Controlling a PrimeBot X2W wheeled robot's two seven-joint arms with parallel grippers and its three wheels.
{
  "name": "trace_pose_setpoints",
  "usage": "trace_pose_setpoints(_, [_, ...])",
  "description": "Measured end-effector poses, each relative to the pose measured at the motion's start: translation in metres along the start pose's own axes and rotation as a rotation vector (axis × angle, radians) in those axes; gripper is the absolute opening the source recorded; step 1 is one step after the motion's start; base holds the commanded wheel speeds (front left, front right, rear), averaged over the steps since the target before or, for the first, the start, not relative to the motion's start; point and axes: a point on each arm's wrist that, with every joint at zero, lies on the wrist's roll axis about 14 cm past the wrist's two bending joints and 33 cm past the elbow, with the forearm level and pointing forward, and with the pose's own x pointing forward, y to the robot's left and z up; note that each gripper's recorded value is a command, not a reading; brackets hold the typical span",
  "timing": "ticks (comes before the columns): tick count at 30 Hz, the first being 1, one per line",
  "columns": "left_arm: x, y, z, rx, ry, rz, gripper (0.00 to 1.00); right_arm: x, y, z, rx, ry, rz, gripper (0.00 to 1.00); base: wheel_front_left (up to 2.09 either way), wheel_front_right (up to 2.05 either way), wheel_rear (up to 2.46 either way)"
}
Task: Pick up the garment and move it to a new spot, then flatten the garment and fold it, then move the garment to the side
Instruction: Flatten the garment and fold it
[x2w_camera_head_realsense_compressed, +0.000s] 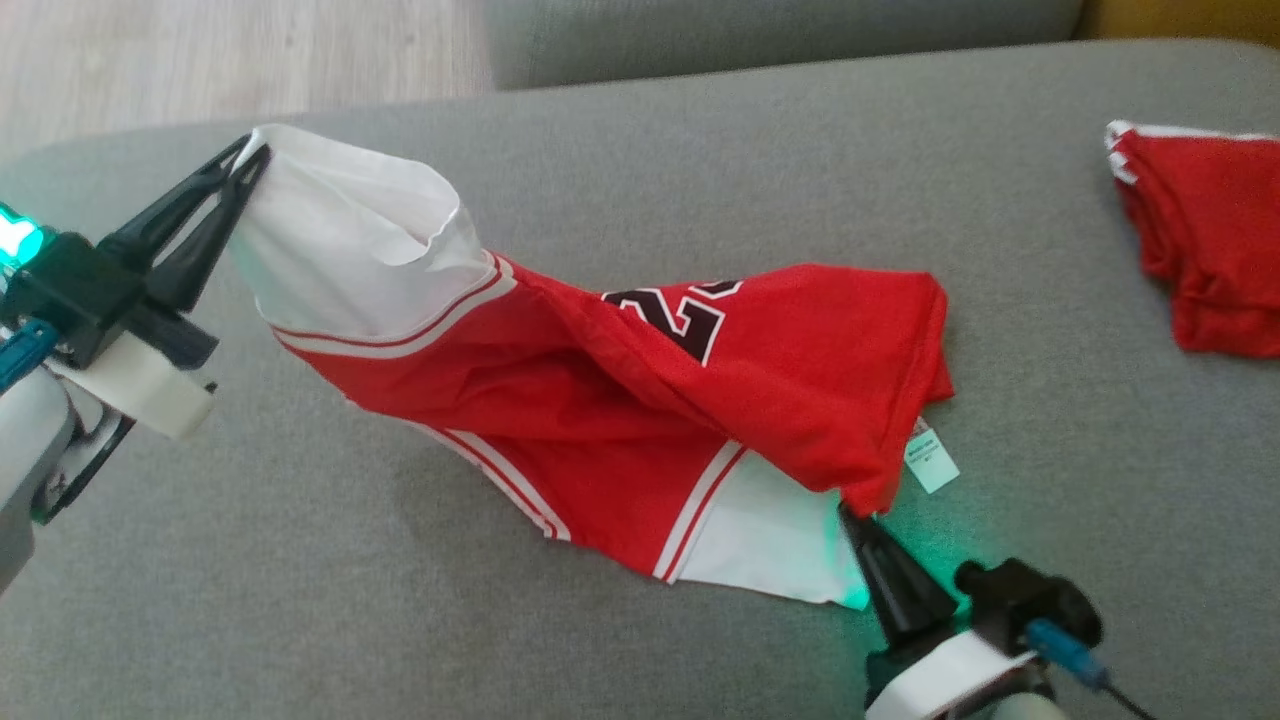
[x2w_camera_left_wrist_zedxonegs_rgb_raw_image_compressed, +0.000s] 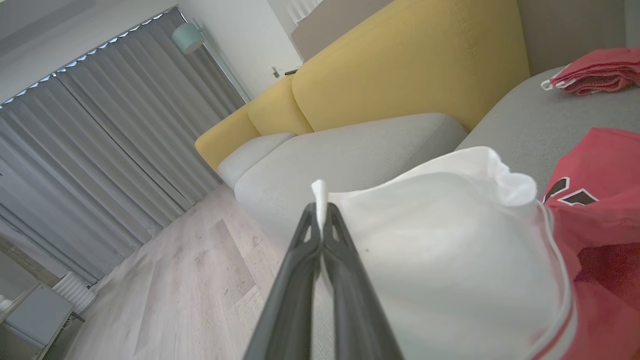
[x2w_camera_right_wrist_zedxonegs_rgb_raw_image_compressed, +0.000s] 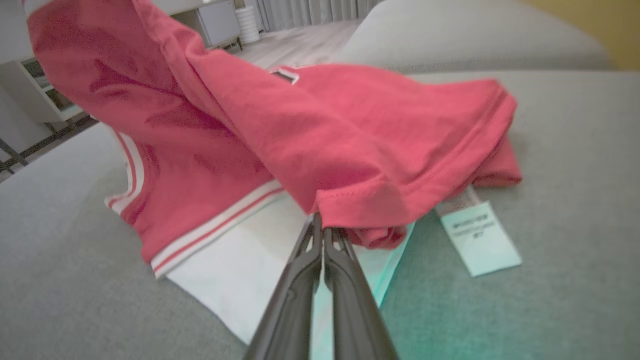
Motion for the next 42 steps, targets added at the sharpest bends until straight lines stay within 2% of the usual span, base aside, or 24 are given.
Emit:
trace_pose_setpoints(6, [-0.013,0.001,0.024,0.027,-0.05,0.029,0.0,-0.021,-0.022,0.059,-0.053,-0.195,-0.071,0.0,0.0,0.0,0.0])
trace_pose_setpoints(10, [-0.024,0.002,0.046,0.053,-0.095,0.06,0.0,-0.044,-0.045,0.112,-0.121,-0.36,-0.139,0.0,0.0,0.0,0.0])
trace_pose_setpoints(17, [-0.04,0.017,0.129,0.109,-0.315,0.136,0.0,-0.083,-0.074,0.214,-0.274,-0.645,-0.22,0.0,0.0,0.0,0.0])
trace_pose_setpoints(18, [-0.04,0.017,0.129,0.109,-0.315,0.136,0.0,-0.083,-0.074,0.214,-0.274,-0.645,-0.22,0.0,0.0,0.0,0.0])
trace_pose_setpoints(20, [-0.047,0.021,0.153,0.119,-0.383,0.155,0.0,-0.095,-0.078,0.247,-0.334,-0.727,-0.231,0.0,0.0,0.0,0.0])
trace_pose_setpoints(23, [-0.059,0.02,0.184,0.121,-0.476,0.15,0.0,-0.113,-0.083,0.288,-0.417,-0.832,-0.255,0.0,0.0,0.0,0.0])
trace_pose_setpoints(25, [-0.065,0.018,0.193,0.108,-0.503,0.134,0.0,-0.118,-0.086,0.302,-0.462,-0.857,-0.259,0.0,0.0,0.0,0.0])
trace_pose_setpoints(27, [-0.066,0.015,0.19,0.105,-0.494,0.107,0.0,-0.112,-0.092,0.299,-0.478,-0.812,-0.264,0.0,0.0,0.0,0.0])
trace_pose_setpoints(30, [-0.061,0.008,0.173,0.082,-0.452,0.071,0.0,-0.085,-0.112,0.267,-0.424,-0.632,-0.286,0.0,0.0,0.0,0.0])
trace_pose_setpoints(35, [-0.035,-0.019,0.123,0.0,-0.319,-0.016,0.0,-0.028,-0.129,0.161,-0.256,-0.227,-0.254,0.0,0.0,0.0,0.0])
trace_pose_setpoints(38, [-0.02,-0.031,0.092,-0.045,-0.247,-0.045,0.0,-0.004,-0.128,0.11,-0.191,-0.067,-0.225,0.0,0.0,0.0,0.0])
trace_pose_setpoints(39, [-0.015,-0.034,0.083,-0.053,-0.227,-0.054,0.0,0.004,-0.128,0.101,-0.184,-0.037,-0.219,0.22,0.0,0.0,0.0])
trace_pose_setpoints(40, [-0.009,-0.036,0.075,-0.059,-0.207,-0.06,0.0,0.013,-0.13,0.096,-0.177,-0.024,-0.218,1.0,0.0,0.0,0.0])
trace_pose_setpoints(42, [0.003,-0.035,0.06,-0.072,-0.176,-0.059,0.0,0.032,-0.133,0.096,-0.162,-0.026,-0.216,1.0,0.0,0.0,0.0])
